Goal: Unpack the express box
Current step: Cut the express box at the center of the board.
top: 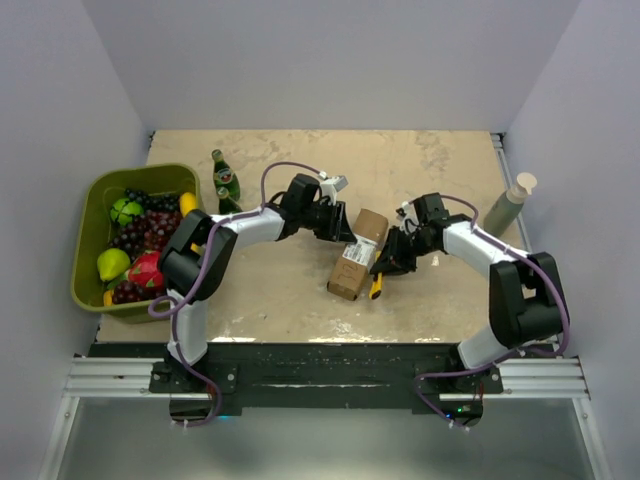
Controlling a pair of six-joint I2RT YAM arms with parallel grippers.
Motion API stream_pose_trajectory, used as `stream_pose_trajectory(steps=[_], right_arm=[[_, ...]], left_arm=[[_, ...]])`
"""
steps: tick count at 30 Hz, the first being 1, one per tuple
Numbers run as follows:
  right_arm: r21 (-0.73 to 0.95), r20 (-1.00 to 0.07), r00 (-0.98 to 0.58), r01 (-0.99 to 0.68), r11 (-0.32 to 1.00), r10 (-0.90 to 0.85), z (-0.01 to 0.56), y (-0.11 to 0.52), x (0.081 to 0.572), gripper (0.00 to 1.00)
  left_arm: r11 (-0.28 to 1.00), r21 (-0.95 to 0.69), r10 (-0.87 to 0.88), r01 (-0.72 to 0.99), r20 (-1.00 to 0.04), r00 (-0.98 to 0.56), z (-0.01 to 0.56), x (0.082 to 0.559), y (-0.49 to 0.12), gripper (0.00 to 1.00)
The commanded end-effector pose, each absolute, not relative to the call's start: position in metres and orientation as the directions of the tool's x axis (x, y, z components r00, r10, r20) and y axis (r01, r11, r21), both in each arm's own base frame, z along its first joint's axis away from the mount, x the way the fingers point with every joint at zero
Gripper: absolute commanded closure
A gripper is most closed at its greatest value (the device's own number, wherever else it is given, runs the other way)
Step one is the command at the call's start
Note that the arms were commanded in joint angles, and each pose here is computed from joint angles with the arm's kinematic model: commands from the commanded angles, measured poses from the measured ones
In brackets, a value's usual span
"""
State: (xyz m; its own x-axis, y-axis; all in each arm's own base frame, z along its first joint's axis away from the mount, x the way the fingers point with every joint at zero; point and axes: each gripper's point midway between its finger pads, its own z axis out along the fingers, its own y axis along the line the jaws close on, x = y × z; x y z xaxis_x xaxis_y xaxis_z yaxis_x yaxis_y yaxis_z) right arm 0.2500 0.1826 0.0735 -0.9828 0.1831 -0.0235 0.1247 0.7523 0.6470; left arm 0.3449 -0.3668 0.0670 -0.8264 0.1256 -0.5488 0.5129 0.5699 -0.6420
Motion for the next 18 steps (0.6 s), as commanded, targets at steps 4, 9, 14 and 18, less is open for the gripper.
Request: stream_pose_trajectory(steps=[4, 9, 14, 18], right_arm=[[0.722, 0.003, -0.99, 0.098, 0.685, 0.14, 0.092, 0.202, 0.224, 1.0], [0.739, 0.002, -0.994, 0.074, 0.67, 0.107, 0.097, 0.209, 0.212, 1.0], [0.729, -0.025, -0.999, 0.012, 0.684, 0.045, 0.105, 0.214, 0.199, 1.0], [0.723, -0.07, -0.997, -0.061, 0.688, -0.014, 0.12, 0.21, 0.194, 1.0]], left_arm=[[0.766, -0.45, 0.219, 0.459, -0.488, -0.845, -0.02, 0.349, -0.322, 0.76], [0.768, -0.415, 0.24, 0.488, -0.519, -0.82, -0.017, 0.356, -0.32, 0.75], [0.773, -0.398, 0.242, 0.494, -0.534, -0.81, -0.014, 0.362, -0.319, 0.75], [0.774, -0.402, 0.227, 0.489, -0.545, -0.807, -0.007, 0.368, -0.318, 0.75]])
